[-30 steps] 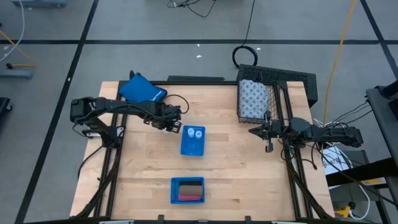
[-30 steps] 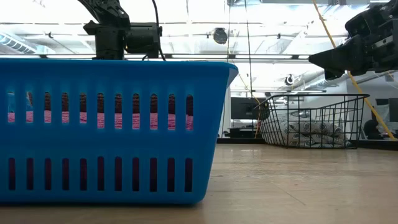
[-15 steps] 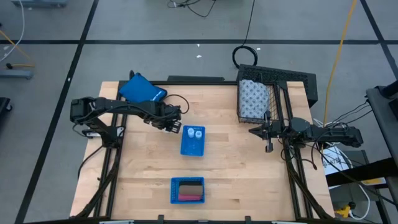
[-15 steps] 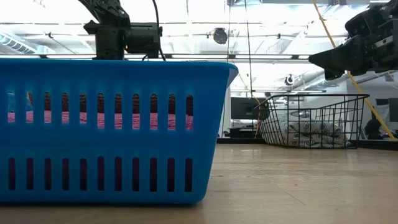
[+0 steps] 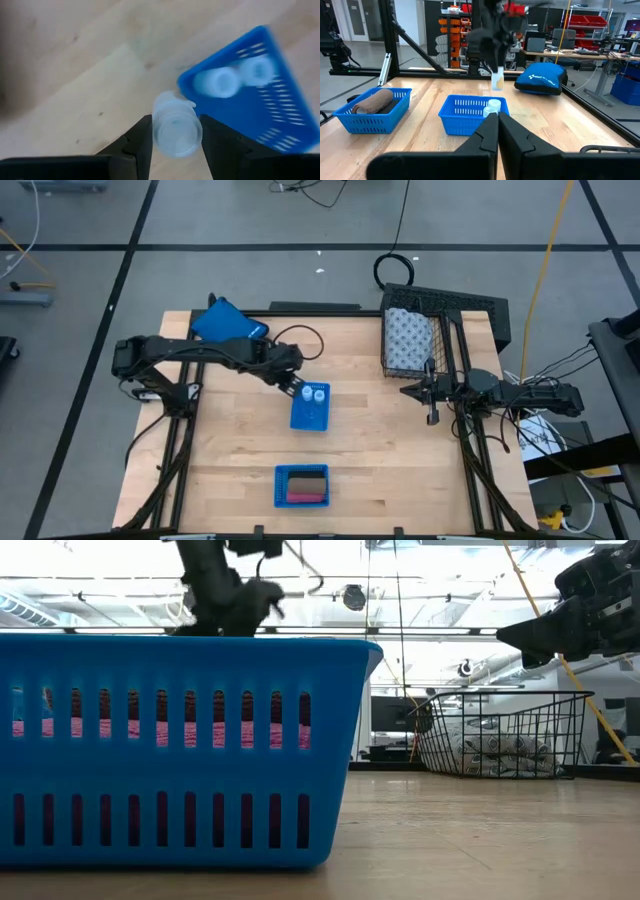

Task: Pick & place medical supplies in basket/bin
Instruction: Put the white pill bottle into the top blue bin

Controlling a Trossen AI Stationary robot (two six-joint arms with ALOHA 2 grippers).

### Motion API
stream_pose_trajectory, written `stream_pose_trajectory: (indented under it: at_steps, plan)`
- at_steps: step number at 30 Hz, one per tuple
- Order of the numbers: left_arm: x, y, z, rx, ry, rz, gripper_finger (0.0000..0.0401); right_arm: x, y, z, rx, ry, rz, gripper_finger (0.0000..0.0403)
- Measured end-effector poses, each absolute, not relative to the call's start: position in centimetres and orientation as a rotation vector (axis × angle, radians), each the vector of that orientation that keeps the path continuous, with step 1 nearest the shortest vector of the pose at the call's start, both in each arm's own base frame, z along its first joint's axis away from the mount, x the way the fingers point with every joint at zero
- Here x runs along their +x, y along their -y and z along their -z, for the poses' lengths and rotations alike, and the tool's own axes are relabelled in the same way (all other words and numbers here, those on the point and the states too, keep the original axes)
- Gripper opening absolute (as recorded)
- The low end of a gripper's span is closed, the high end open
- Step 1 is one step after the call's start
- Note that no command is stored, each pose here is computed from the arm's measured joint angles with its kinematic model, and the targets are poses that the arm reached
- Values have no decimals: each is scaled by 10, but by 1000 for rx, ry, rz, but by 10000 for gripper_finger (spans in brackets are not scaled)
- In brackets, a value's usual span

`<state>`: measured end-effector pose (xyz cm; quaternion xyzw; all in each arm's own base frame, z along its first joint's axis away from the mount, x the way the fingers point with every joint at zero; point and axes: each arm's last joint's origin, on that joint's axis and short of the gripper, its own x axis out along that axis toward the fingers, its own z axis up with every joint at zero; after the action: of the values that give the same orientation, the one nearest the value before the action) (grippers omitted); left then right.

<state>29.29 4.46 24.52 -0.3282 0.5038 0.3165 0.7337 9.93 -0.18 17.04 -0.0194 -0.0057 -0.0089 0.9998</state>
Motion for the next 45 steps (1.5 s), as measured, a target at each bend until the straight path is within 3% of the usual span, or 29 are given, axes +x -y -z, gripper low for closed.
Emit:
stream_pose_trajectory:
  at_steps: [7, 13, 26, 32, 45]
  plan:
    - [309, -27, -282, -659, -979, -615, 148, 99, 2, -170, -39, 11, 18, 0]
    - [320, -12, -289, -587, -903, -498, 148, 99, 2, -170, -40, 11, 17, 0]
    - [353, 18, -225, -483, -1167, -297, 163, 99, 2, -170, -41, 11, 17, 0]
    - [361, 18, -200, -490, -1238, -307, 165, 99, 2, -170, -41, 11, 18, 0]
    - [367, 16, -192, -498, -1224, -343, 166, 99, 2, -170, -41, 11, 18, 0]
